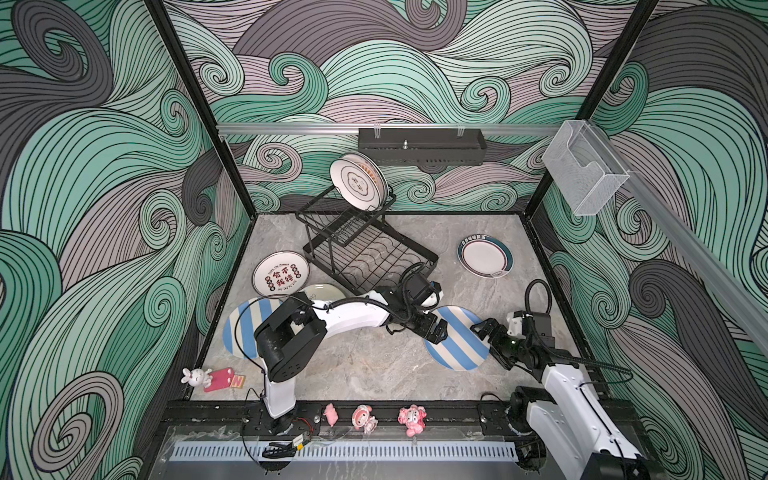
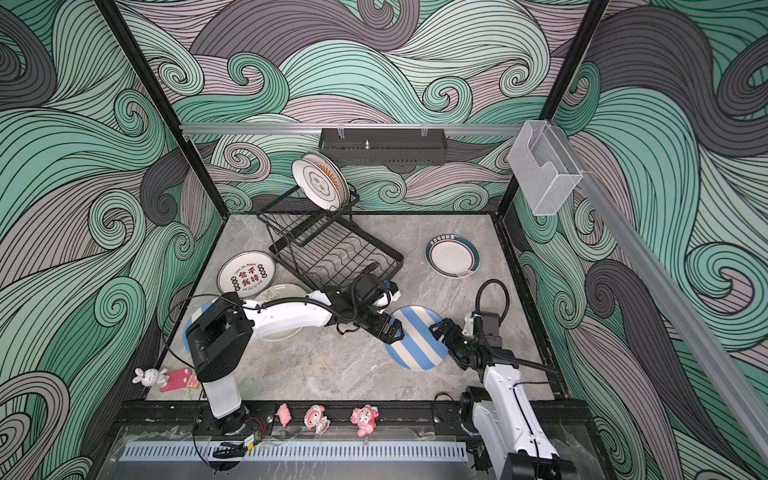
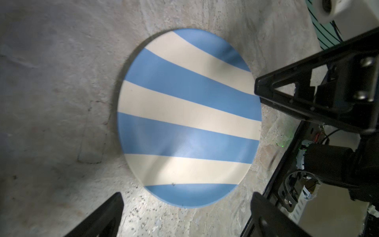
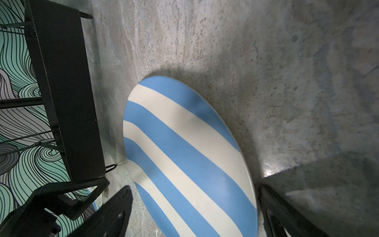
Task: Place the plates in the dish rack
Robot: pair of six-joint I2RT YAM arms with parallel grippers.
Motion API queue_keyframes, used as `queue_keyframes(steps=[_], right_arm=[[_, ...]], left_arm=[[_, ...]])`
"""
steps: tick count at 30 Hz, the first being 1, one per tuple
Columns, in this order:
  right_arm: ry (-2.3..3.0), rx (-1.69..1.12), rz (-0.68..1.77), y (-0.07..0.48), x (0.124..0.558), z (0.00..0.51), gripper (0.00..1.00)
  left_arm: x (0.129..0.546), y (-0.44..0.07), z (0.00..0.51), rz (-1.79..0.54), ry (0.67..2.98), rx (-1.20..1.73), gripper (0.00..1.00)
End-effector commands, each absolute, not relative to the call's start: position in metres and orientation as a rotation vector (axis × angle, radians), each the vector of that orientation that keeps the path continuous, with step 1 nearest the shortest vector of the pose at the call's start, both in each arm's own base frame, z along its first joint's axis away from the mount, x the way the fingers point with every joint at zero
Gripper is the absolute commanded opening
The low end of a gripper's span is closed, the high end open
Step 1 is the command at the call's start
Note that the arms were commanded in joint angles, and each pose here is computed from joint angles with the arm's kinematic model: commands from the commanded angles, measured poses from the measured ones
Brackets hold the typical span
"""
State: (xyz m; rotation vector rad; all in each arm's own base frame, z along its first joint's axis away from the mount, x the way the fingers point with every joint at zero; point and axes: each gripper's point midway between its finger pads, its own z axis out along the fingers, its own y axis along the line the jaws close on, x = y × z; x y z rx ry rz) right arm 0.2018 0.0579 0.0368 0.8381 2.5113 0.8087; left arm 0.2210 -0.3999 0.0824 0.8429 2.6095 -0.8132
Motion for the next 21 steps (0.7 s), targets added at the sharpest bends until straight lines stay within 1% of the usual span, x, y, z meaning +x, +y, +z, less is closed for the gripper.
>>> queue_keyframes(steps=[1,12,21], right_arm=[[2.589,0.881,0.708,0.049,0.189,0.02,0.96],[2.62,0.842,0.717,0.051,0.196,0.022,0.96],[2.663,0.832,0.79,0.059,0.198,0.014,0.96]], left_arm=[[0.225,-0.397,0.074,-0.762,2.635,0.778,0.99],[0.222,-0.416,0.051,-0.798,2.723,0.822,0.99],[0.218,-0.427,0.042,-0.839,2.756,0.877,0.99]])
